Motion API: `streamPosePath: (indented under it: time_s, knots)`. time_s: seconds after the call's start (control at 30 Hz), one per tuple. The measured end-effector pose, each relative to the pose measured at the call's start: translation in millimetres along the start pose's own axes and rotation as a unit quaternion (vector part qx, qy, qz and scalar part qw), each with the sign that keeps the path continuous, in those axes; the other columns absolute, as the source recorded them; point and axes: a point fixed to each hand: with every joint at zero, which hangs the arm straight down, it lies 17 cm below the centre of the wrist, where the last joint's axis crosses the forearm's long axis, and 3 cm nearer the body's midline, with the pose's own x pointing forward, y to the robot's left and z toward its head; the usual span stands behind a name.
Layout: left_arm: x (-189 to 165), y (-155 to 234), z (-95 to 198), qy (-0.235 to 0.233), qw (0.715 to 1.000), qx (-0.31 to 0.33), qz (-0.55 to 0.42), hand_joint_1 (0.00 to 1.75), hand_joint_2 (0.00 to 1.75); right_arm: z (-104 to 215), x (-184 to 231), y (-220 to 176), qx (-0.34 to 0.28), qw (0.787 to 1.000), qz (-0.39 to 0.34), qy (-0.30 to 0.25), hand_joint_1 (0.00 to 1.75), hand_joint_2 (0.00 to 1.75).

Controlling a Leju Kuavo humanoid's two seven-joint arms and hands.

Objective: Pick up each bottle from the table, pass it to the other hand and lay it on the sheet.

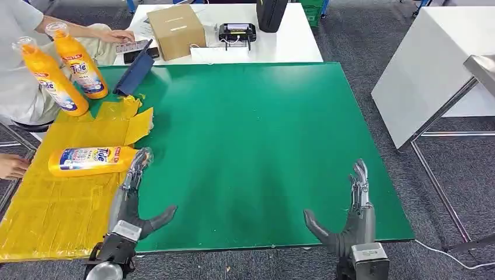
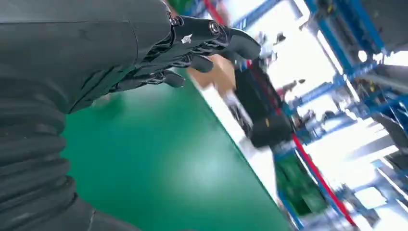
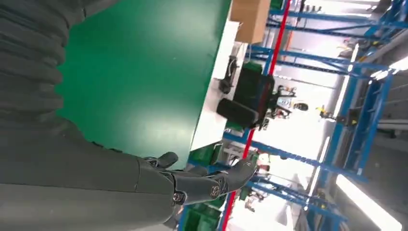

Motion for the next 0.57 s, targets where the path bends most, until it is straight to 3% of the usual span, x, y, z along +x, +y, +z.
streamPosePath:
  time_s: [0.3,0.57]
  knots:
    - [0.3,-30.9,19.1,0.039,0.993,-0.039,0.100,0.00,1.75,7.7,-4.1,-20.1,-0.020,1.000,0.005,0.009,0.00,1.75]
    - [6.7,-44.8,25.5,0.041,0.991,-0.045,0.119,0.00,1.75,10.4,4.4,-25.7,-0.024,1.000,0.003,-0.003,0.00,1.75]
